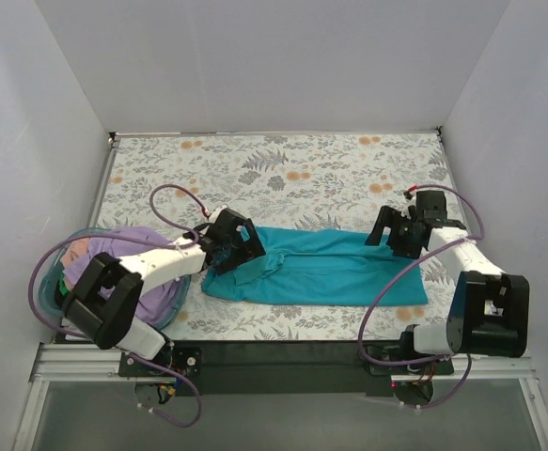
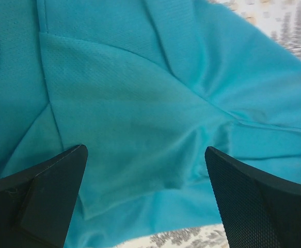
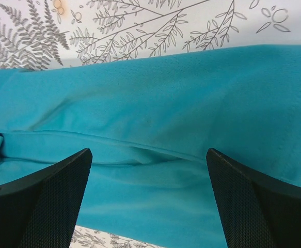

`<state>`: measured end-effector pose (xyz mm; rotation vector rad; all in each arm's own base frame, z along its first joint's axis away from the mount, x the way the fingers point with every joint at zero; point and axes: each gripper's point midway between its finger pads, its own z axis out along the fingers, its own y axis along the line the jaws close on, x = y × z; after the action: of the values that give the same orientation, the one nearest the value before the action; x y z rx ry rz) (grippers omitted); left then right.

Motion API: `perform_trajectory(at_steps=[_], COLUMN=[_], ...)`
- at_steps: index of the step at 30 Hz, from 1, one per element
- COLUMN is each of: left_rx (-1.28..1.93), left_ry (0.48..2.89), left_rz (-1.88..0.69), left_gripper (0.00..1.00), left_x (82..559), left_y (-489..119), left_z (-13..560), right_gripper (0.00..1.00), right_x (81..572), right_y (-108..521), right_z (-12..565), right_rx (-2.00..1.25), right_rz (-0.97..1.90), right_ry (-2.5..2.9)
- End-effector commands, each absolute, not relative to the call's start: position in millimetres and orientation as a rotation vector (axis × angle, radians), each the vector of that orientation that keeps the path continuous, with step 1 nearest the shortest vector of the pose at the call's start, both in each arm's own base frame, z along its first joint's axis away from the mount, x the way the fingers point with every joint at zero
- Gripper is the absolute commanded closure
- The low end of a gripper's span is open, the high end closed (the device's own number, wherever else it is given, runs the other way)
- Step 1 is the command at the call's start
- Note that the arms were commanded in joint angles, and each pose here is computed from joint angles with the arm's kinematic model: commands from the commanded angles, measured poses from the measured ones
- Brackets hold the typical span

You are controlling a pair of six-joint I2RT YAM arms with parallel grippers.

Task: Fold and stack the t-shirts
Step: Fold the tshirt

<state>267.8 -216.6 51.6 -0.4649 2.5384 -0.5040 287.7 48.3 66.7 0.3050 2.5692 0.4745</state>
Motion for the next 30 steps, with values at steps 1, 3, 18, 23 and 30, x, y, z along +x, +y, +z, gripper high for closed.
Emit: perform_trajectory(at_steps=[1, 3, 18, 23, 30], left_rx=[-0.470, -0.515, -0.634, -0.544, -0.543], left_ry=[2.534, 2.597, 2.580, 2.576, 2.427], left_rz=[-0.509, -0.445, -0.375, -0.442, -0.764], left_gripper=[0.02, 0.02, 0.02, 0.02, 0.02], left_x=[284, 287, 496, 552, 591], left_y=[-224, -219, -234, -264, -309], left_z=[46, 20, -18, -39, -22], right_gripper=[0.01, 0.02, 0.02, 0.02, 0.02], right_x=[300, 289, 178, 138, 100], right_y=[56, 57, 127, 162, 185], right_z=[60, 46, 7, 15, 18], right_rx=[0.245, 0.296, 0.265, 0.141, -0.079], right_rz=[0.520, 0.520, 0.776, 0.961, 1.059], right_ry=[2.560, 2.603, 2.749, 2.747, 2.813])
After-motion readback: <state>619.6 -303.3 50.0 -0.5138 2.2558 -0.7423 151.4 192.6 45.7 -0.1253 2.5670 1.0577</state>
